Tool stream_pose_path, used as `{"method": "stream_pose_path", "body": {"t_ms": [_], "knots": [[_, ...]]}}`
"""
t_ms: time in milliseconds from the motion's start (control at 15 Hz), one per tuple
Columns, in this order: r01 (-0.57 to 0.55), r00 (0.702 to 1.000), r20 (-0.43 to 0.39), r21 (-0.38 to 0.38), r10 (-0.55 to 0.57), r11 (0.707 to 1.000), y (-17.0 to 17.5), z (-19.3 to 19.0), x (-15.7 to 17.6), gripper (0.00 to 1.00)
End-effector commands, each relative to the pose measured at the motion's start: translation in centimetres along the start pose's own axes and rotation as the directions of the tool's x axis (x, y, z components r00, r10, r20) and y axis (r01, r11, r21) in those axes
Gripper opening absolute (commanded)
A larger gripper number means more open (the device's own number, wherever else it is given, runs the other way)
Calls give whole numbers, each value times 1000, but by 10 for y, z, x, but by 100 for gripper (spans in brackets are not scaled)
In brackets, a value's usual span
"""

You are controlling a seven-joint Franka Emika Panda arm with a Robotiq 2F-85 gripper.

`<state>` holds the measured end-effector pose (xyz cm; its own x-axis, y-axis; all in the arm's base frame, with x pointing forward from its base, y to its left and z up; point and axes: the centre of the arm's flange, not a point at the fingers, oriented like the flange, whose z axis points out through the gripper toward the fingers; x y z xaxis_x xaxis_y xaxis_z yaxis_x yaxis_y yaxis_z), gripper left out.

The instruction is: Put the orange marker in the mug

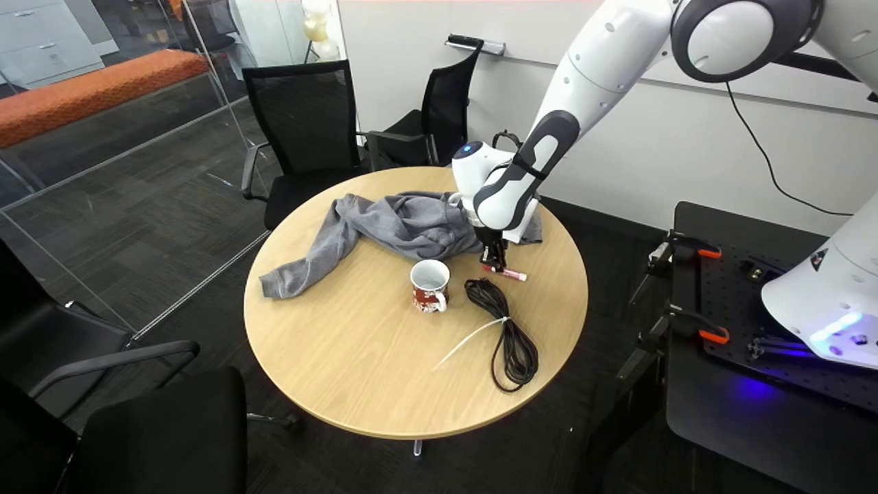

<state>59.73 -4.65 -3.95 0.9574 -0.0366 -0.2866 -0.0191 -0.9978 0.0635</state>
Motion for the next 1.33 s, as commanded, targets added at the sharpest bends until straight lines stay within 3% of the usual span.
{"method": "stream_pose_path", "body": {"t_ms": [0,200,333,400,800,1267], "knots": [[13,999,29,14,-14,1000,2,8,7,37],[18,1000,-1,13,-18,1000,-4,4,-6,30],[13,999,-40,6,-13,1000,-6,-7,-14,5],[10,998,-59,0,-10,1000,-6,-11,-16,1],[-23,983,-183,-13,20,1000,-15,-50,-42,5],[-130,939,-325,-23,116,991,-22,-116,-96,5]]}}
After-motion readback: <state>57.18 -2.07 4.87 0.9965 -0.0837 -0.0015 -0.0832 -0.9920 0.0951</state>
